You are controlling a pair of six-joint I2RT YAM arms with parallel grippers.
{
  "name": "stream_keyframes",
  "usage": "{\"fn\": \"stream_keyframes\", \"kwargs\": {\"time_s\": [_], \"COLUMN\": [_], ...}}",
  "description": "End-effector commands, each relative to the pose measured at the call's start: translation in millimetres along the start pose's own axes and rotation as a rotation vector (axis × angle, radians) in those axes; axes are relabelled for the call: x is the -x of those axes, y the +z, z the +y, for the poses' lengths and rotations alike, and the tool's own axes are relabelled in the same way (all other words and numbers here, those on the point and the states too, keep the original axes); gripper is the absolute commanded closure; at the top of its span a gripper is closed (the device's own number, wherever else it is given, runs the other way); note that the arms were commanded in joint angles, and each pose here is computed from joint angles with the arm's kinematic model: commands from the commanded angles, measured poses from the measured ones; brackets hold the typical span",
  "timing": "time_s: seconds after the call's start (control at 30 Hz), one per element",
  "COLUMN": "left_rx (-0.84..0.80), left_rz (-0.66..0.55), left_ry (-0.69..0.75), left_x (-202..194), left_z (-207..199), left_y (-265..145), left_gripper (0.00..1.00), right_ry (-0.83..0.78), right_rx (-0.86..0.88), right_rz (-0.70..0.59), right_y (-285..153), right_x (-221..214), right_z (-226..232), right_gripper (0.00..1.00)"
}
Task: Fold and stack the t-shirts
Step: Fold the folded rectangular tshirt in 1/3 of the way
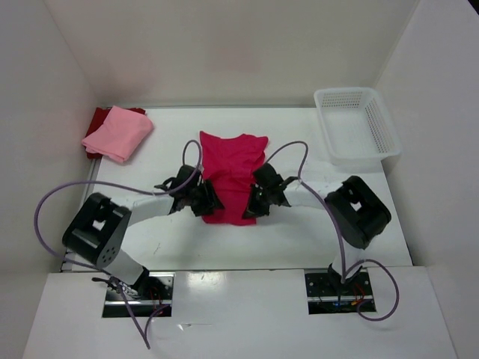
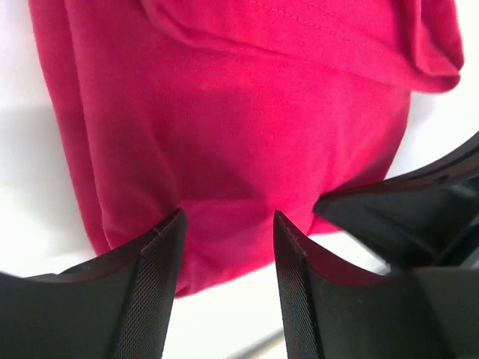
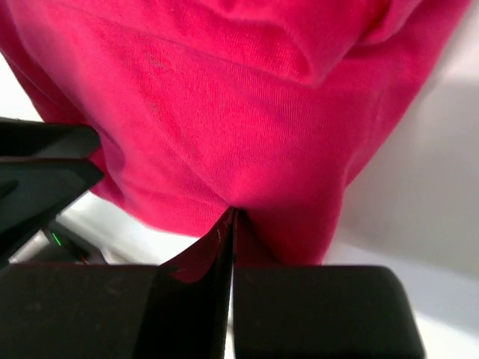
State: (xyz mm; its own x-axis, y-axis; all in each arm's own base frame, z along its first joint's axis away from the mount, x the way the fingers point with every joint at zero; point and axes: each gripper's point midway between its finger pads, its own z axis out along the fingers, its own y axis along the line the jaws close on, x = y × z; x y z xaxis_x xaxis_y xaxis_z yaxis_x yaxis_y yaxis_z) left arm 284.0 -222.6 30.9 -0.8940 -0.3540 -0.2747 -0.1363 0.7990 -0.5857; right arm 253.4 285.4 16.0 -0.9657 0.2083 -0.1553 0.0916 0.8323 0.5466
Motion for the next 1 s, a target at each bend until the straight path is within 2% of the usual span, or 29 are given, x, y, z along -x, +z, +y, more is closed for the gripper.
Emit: {"fn": "stream_keyframes", "kwargs": {"time_s": [0.0,0.03,0.13,0.23,0.5,0.7,0.87,0.97], "left_rx": [0.094,0.098,0.036,0.006,-0.058,-0.049,0.016,0.078], "left_rz": [0.056,0.045,-0.07,-0.095,-0.017,0.007,-0.009,0.005], "left_ry": [-0.07,-0.069,-0.043,-0.026,-0.087,-0.086,-0.086,-0.074], "left_x": [-39,-42,-22,-16,-43,-51,-50,-57], "left_z": [24,27,5,-5,0,4,21,40], "left_y": [-30,-37,-71,-82,-65,-52,-42,-36], "left_gripper": [0.42,0.42,0.41,0.41,0.42,0.42,0.42,0.42], "right_ry": [0.005,0.003,-0.027,-0.047,-0.134,-0.168,-0.166,-0.167], "right_rx": [-0.031,-0.03,0.006,0.047,0.082,0.016,-0.034,-0.071], "right_rz": [-0.005,-0.019,-0.089,-0.085,-0.077,-0.038,-0.094,-0.182], "right_y": [-28,-34,-62,-66,-24,22,39,40], "right_x": [-25,-25,-6,1,16,17,33,50], "right_z": [-1,-1,25,44,80,80,73,69], "right_gripper": [0.98,0.97,0.93,0.92,0.96,1.0,1.0,1.0]}}
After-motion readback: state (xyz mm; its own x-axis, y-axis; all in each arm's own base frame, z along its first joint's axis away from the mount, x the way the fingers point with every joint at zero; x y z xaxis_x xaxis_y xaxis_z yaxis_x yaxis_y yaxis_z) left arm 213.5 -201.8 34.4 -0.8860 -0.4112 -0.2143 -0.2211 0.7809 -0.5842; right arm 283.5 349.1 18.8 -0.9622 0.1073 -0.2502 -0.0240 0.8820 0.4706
